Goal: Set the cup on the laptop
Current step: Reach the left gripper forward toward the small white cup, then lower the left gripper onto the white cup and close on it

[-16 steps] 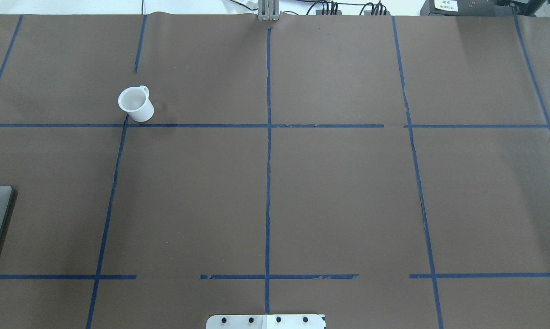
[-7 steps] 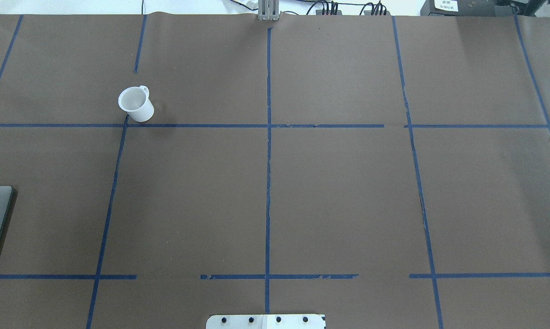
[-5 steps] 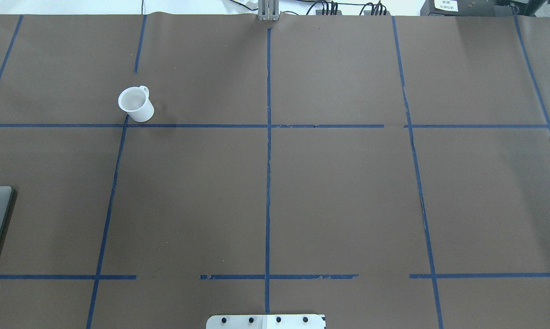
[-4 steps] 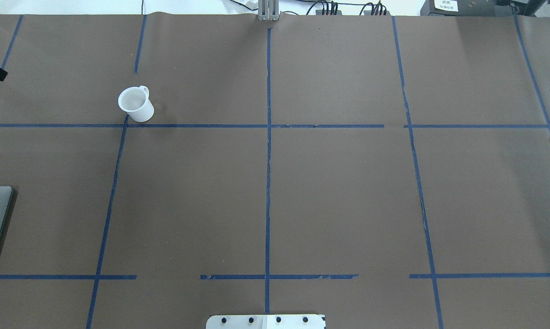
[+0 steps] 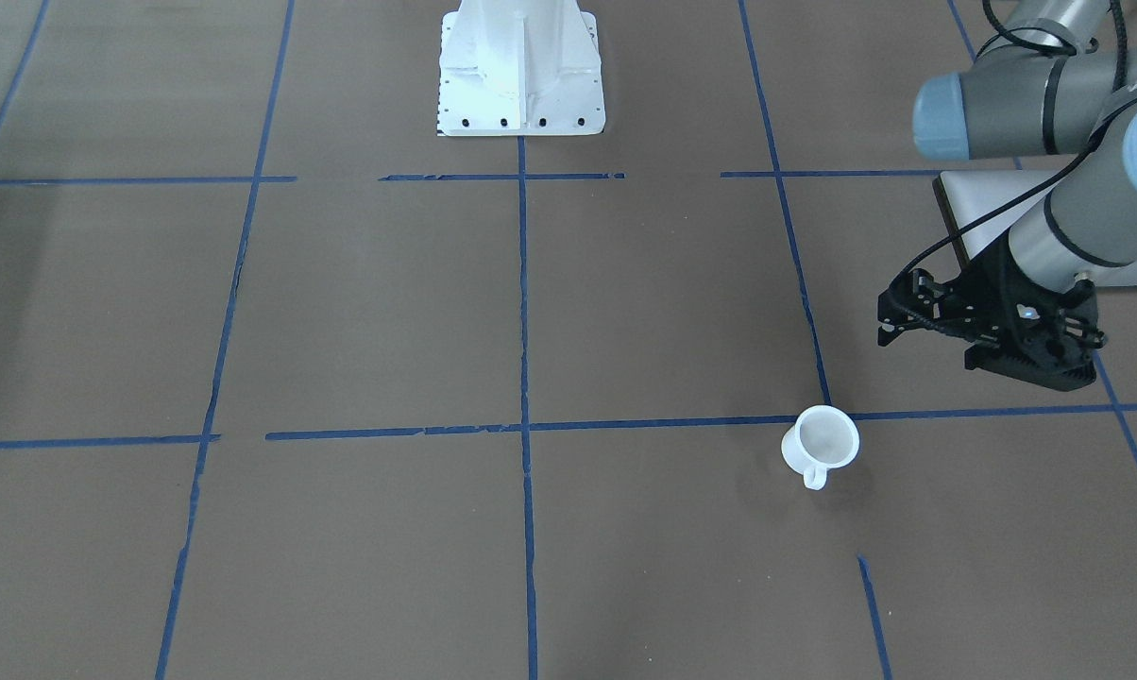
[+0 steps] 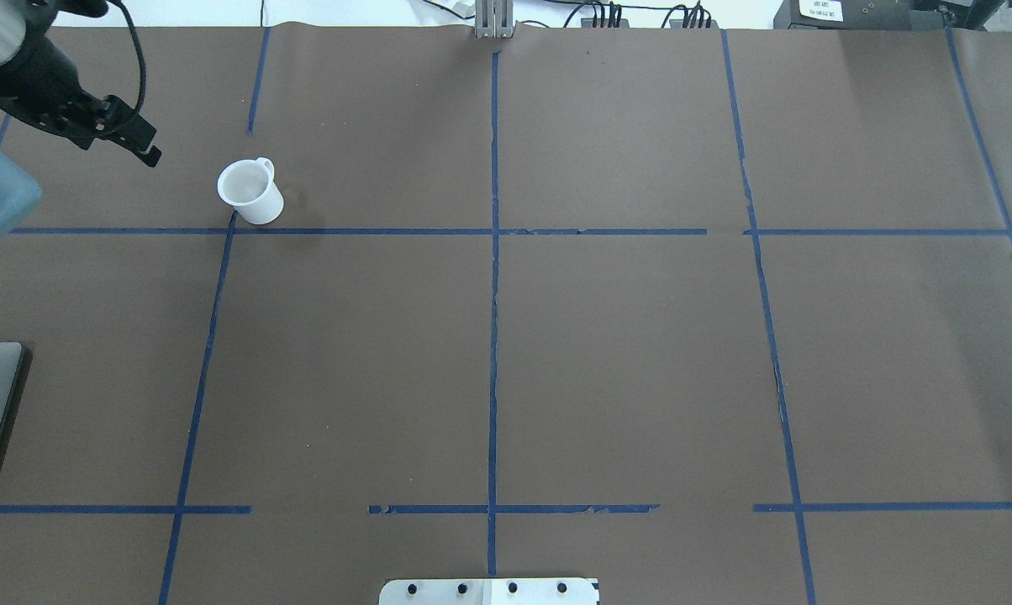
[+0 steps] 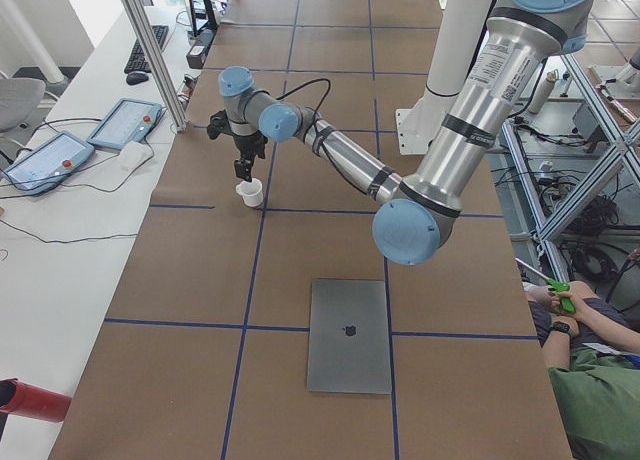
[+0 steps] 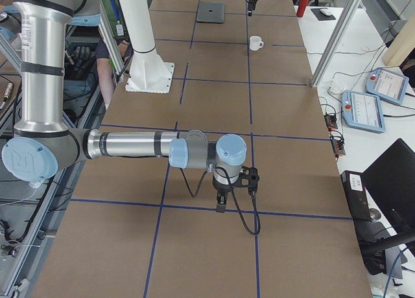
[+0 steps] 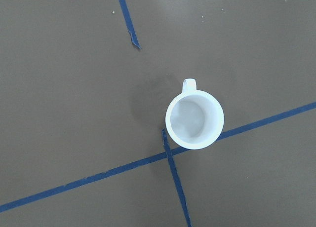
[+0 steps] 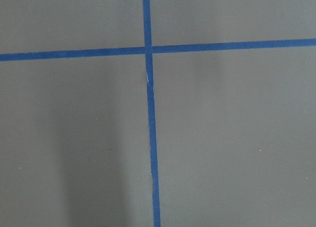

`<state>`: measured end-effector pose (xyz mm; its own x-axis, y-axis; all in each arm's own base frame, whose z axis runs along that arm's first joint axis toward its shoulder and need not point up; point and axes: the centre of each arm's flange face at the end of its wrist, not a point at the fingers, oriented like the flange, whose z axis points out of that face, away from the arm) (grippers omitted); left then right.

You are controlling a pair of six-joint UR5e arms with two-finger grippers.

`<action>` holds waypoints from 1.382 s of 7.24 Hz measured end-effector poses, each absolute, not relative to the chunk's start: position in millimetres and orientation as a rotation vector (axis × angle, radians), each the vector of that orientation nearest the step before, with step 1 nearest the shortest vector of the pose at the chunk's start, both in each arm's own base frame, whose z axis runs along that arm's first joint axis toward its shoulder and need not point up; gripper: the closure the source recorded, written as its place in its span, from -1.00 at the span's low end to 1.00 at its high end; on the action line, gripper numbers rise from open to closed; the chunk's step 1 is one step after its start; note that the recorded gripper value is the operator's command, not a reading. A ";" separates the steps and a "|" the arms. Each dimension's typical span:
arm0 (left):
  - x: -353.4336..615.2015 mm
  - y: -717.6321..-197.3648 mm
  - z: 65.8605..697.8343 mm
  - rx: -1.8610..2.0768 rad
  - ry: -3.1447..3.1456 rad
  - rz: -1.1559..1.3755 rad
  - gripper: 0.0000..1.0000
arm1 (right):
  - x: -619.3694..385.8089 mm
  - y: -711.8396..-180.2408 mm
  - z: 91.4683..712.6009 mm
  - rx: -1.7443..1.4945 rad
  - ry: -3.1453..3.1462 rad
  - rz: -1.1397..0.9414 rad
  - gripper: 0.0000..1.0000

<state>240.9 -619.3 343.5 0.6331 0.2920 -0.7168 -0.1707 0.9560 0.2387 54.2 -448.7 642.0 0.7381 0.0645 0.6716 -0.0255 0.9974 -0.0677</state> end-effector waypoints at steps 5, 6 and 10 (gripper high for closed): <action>323.0 -687.0 363.7 0.147 0.846 0.153 -1.00 | 54.2 -448.7 642.1 -0.055 -0.739 0.049 -1.00; 340.6 -688.4 370.4 0.148 0.846 0.142 -1.00 | 54.2 -448.7 642.1 -0.055 -0.739 0.049 -1.00; 384.1 -698.8 399.9 0.123 0.845 0.144 -0.84 | 54.2 -448.7 642.1 -0.055 -0.739 0.050 -1.00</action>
<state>384.1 -698.8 399.9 0.6551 0.1758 -0.7348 -0.0782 0.9831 0.1656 54.2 -448.7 642.1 0.7381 0.0646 0.6716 -0.0256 0.9974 -0.0678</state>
